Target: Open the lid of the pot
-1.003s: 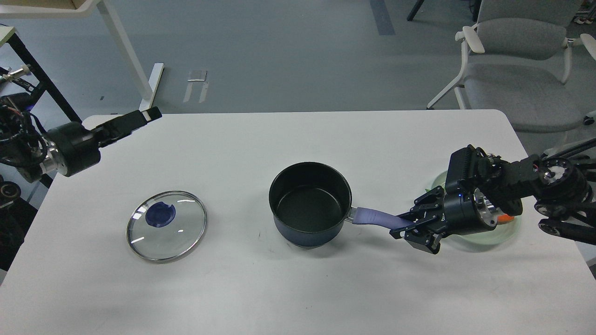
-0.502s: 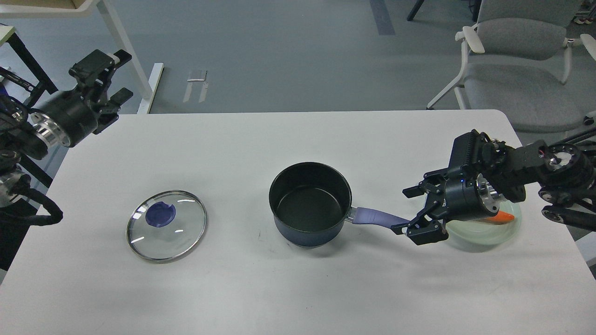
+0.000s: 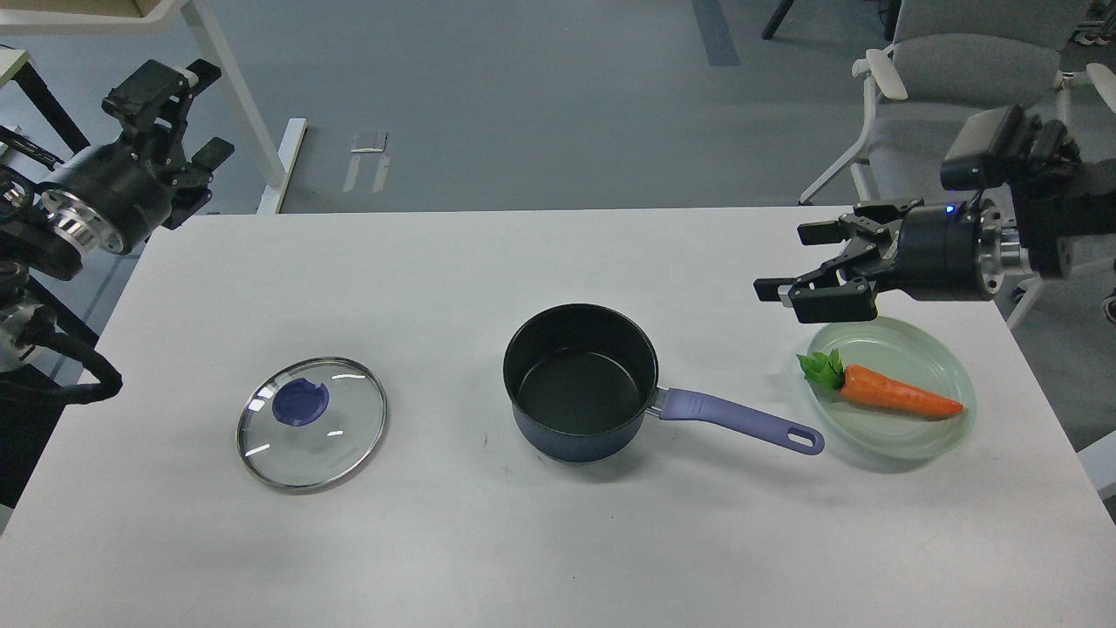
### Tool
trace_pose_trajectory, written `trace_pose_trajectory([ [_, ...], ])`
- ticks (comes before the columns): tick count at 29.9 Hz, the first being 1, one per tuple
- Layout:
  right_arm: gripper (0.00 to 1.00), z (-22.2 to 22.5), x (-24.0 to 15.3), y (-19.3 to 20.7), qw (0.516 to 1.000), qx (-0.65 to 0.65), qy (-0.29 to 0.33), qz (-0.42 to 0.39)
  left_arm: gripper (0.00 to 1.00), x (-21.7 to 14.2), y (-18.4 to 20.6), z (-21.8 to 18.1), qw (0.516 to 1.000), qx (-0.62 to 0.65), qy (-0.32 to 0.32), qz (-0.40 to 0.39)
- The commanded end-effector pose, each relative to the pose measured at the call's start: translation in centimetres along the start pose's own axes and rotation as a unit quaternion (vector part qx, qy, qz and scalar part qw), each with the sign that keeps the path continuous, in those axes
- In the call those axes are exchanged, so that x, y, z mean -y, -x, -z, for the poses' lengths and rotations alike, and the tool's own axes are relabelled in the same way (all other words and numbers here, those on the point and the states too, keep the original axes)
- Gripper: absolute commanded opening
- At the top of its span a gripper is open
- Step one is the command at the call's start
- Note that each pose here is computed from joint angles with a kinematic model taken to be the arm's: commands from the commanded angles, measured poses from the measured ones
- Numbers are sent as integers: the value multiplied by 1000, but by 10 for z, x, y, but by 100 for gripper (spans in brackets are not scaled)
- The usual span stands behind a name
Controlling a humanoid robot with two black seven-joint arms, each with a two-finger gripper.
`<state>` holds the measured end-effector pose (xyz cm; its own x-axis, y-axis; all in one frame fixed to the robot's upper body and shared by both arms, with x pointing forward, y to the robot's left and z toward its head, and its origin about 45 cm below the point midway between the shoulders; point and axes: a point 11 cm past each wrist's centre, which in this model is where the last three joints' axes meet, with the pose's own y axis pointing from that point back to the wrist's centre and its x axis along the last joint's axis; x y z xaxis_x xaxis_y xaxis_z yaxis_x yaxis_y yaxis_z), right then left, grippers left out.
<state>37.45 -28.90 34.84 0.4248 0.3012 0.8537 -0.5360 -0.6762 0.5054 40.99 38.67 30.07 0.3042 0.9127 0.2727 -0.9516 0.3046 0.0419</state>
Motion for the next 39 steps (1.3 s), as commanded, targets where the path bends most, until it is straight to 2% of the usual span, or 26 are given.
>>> trace_pose_trajectory([
  [1,99,-8,-21,-36,994,55,11,-90,99,2,-2,-3,1000,-21,5,-7],
  [5,99,-24,-32,-50,979,129,23,-154,99,1,-9,-2,996,-85,8,-36],
  [9,99,-47,-41,-48,945,243,36,-218,99,-1,-14,2,991,-127,7,-43],
  [17,99,-87,-49,-17,802,469,78,-361,99,0,-25,11,990,-125,1,-62],
  [22,99,-94,-37,-5,772,500,94,-381,99,7,-23,18,989,-134,1,-69],
  [35,99,-92,-14,-13,744,527,61,-407,99,7,-25,18,988,-135,4,-78],
  [39,99,-99,-15,-11,712,557,63,-423,99,3,-28,25,987,-135,-3,-84],
])
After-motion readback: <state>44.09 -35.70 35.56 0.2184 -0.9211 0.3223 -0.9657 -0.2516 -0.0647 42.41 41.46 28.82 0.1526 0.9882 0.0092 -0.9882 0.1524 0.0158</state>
